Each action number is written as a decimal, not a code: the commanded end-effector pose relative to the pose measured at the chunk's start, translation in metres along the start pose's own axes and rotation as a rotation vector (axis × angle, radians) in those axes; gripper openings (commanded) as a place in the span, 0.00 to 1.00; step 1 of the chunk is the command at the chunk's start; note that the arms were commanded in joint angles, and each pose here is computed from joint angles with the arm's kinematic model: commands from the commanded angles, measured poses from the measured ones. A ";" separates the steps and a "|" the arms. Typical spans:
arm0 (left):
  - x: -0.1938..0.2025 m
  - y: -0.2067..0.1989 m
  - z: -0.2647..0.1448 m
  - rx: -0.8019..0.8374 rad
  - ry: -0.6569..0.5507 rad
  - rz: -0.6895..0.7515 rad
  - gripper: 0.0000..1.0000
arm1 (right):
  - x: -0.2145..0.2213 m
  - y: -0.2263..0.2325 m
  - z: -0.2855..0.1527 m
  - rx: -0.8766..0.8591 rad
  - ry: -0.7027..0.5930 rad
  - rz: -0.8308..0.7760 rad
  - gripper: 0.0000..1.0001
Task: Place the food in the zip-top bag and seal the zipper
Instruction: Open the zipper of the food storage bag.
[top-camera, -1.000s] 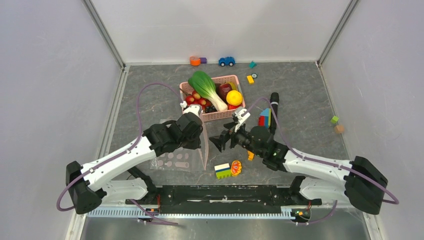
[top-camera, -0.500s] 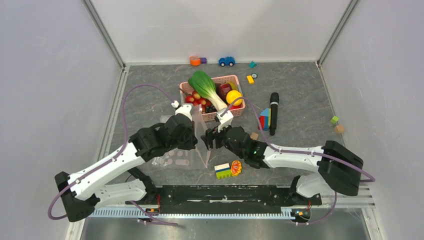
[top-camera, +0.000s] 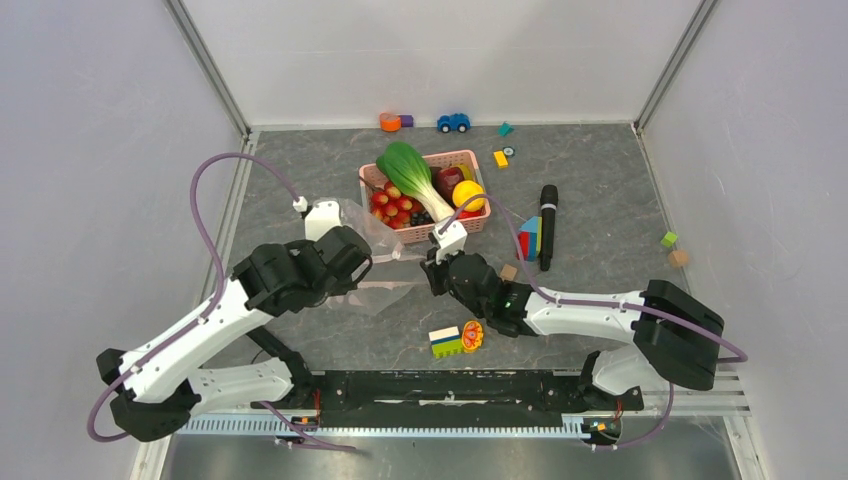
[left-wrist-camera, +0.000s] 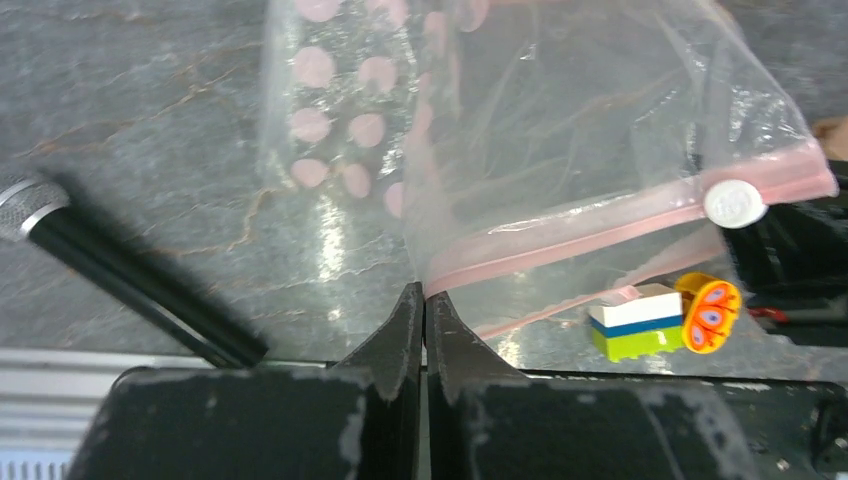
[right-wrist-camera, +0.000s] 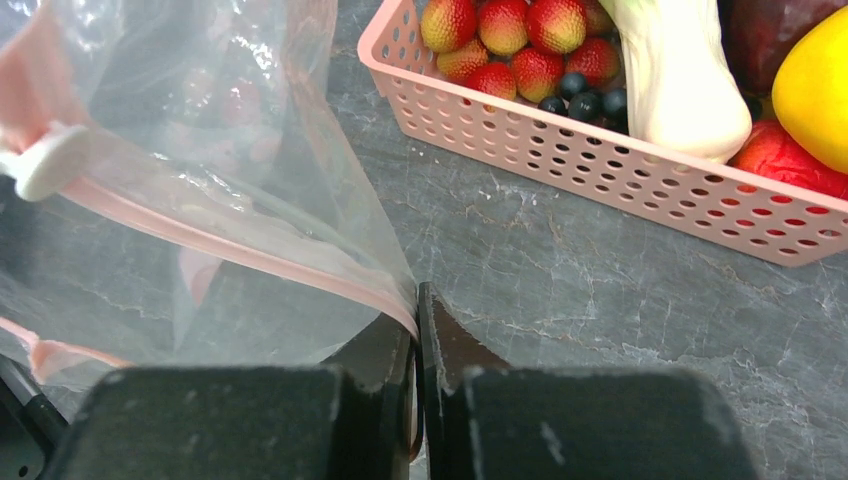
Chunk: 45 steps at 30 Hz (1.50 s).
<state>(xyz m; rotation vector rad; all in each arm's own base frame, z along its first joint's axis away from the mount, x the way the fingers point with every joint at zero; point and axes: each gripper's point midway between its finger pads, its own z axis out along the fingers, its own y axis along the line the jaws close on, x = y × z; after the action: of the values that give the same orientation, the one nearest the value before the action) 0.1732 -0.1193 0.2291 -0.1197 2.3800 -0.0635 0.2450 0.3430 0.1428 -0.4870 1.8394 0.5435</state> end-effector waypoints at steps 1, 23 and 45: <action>-0.004 0.059 -0.012 -0.265 -0.049 -0.009 0.02 | -0.004 -0.033 0.001 0.107 0.022 -0.041 0.05; -0.035 -0.017 0.000 -0.059 -0.065 -0.082 0.02 | -0.103 0.054 -0.009 -0.544 -0.199 -0.198 0.98; -0.064 -0.019 0.069 -0.039 0.043 -0.155 0.02 | -0.112 -0.180 0.034 0.164 -0.012 -0.111 0.98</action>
<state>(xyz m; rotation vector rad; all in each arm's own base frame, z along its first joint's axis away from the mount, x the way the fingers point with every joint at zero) 0.2466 -0.1191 0.2083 -0.4008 2.4742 -0.0108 0.3835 0.2385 0.2120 -0.5217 1.7918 0.4423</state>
